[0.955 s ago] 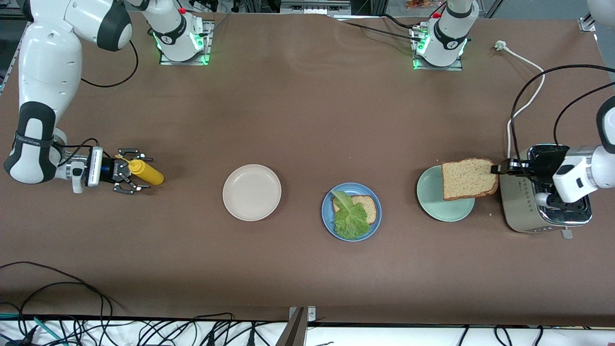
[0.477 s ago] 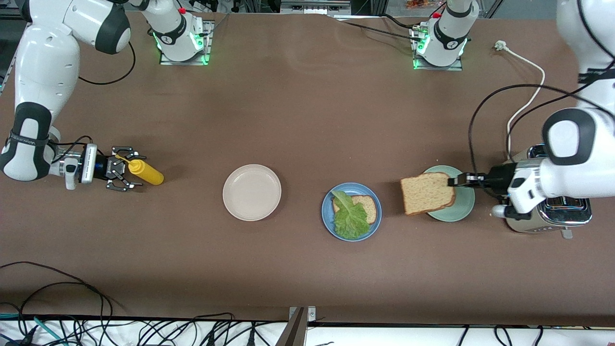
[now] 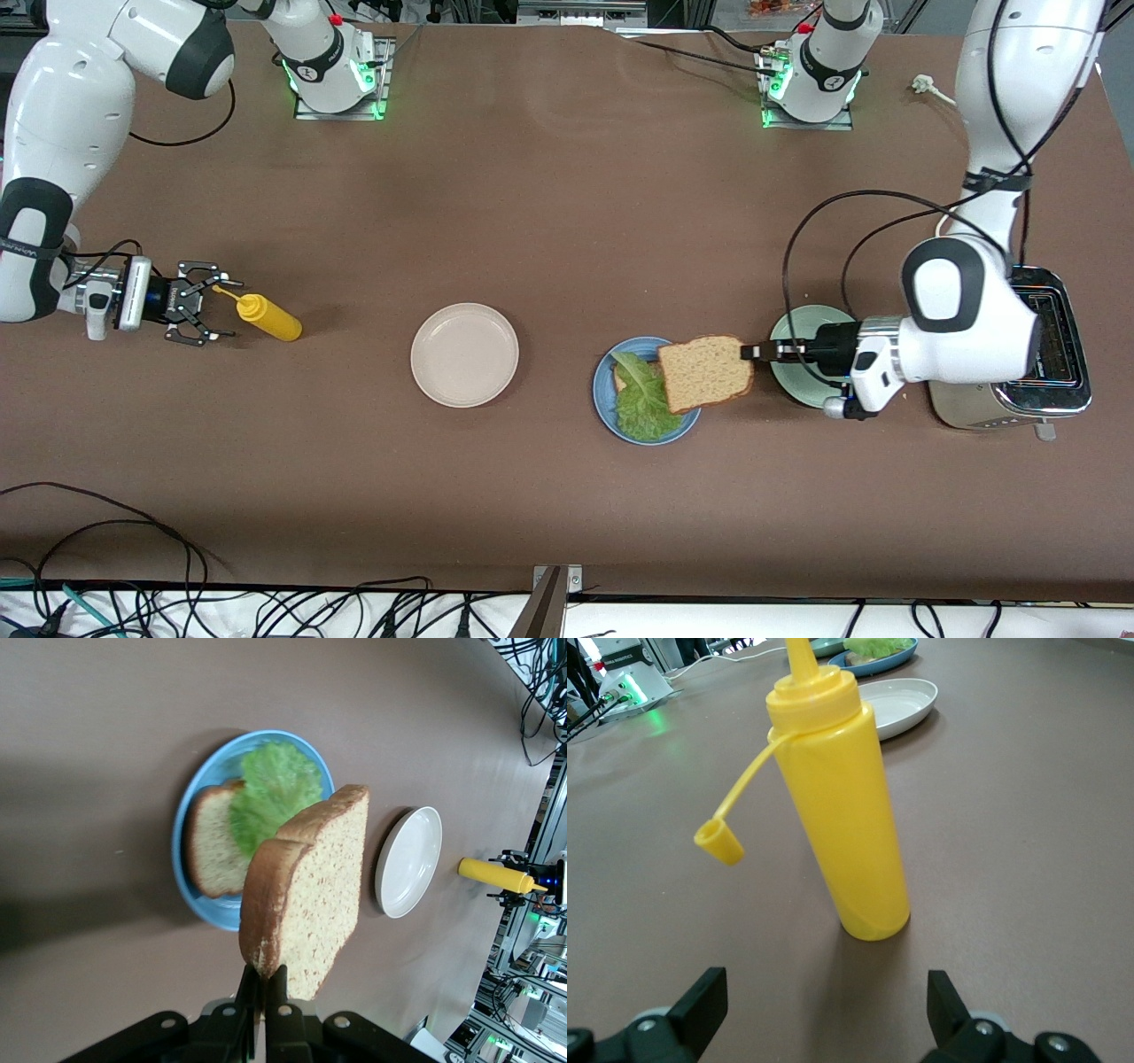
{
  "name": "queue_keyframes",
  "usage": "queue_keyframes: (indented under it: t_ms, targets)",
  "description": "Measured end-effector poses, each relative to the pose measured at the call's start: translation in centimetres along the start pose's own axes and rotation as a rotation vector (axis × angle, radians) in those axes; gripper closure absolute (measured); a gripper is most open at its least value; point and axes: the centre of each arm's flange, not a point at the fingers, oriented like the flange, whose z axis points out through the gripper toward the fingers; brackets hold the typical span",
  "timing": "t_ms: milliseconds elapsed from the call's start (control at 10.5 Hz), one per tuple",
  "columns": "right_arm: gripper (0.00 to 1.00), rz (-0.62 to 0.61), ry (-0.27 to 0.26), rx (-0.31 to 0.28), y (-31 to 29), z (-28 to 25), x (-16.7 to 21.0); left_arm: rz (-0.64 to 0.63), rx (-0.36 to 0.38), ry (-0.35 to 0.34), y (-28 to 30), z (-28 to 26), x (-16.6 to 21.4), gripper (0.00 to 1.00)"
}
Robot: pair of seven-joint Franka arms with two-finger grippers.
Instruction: Make sandwich in blue plate with both arms
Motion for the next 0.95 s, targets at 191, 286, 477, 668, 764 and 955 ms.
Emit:
queue_keyframes:
  t_ms: [191, 286, 477, 668, 764, 955]
  targets:
    - [0.0, 0.036, -0.038, 0.005, 0.2, -1.2, 0.7, -0.005, -0.024, 0.006, 1.1, 2.9, 0.2, 0.94]
    - [0.0, 0.048, -0.056, 0.015, 0.6, -1.7, 1.6, -0.011, -0.032, 0.009, 1.3, 4.2, 0.3, 0.94]
    - [0.0, 0.089, -0.091, 0.042, 1.5, -3.3, 4.1, -0.009, -0.016, 0.013, 1.4, 6.5, 0.4, 0.94]
    - [0.0, 0.134, -0.124, 0.07, 2.1, -5.0, 7.5, 0.008, 0.0, 0.015, 1.4, 8.5, 0.4, 0.94]
    - [0.0, 0.161, -0.152, 0.083, 2.3, -6.0, 9.7, 0.023, 0.003, 0.008, 0.9, 9.2, 0.4, 0.94]
    - [0.0, 0.23, -0.213, 0.093, 2.4, -7.7, 14.4, 0.024, 0.007, -0.005, -0.3, 10.0, 0.5, 0.94]
